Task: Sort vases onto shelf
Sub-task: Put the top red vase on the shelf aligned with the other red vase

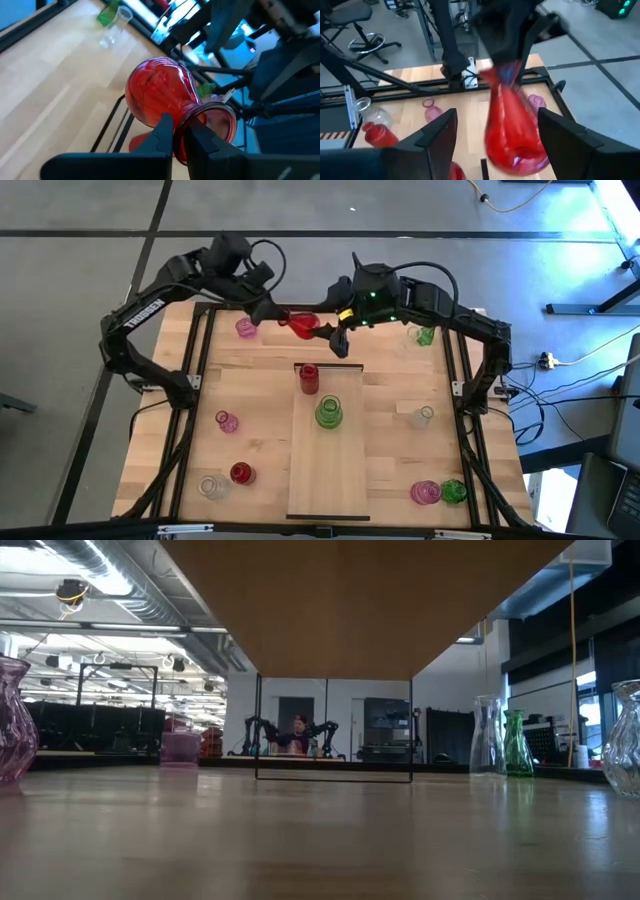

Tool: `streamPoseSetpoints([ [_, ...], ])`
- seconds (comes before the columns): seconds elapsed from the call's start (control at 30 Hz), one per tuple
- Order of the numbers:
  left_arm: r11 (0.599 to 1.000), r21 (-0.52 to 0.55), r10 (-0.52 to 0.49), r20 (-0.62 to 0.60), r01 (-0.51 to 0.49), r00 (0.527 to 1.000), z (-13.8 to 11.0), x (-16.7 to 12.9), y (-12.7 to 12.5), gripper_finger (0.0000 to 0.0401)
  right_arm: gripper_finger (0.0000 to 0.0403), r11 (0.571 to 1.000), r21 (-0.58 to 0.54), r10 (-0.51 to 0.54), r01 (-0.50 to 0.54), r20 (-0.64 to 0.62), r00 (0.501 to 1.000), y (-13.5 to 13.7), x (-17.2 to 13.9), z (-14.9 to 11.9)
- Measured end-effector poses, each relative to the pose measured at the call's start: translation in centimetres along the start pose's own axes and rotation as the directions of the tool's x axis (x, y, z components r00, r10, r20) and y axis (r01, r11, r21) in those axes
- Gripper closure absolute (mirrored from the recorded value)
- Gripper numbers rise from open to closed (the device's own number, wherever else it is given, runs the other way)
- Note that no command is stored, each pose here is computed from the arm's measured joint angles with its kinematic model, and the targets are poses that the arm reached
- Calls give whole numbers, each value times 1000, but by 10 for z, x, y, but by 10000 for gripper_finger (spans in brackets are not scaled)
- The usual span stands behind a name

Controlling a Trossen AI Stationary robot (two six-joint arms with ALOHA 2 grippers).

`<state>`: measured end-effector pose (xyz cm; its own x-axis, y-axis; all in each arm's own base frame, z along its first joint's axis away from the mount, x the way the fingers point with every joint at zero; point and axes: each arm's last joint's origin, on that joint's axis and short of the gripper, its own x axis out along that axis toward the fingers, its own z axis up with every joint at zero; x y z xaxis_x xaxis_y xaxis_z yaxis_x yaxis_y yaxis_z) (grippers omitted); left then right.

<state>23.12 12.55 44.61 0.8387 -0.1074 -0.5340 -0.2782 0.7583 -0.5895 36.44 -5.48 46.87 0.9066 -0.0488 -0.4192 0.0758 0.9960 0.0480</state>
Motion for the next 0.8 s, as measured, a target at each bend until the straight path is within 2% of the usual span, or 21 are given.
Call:
streamPoseSetpoints([
  [0.27, 1000, 10, -26, -80, 27, 996, -1, 29, -5, 387, 148, 998, -33, 50, -52, -51, 997, 5, 9, -6],
  [0.47, 998, 22, -65, -46, 66, 997, 3, 34, -10, 388, 148, 997, -32, 65, -69, -103, 993, 5, 12, -12],
  [0.8, 987, 39, -155, -16, 155, 988, 7, 37, -21, 389, 148, 997, -34, 68, -72, -108, 992, 5, 19, -14],
])
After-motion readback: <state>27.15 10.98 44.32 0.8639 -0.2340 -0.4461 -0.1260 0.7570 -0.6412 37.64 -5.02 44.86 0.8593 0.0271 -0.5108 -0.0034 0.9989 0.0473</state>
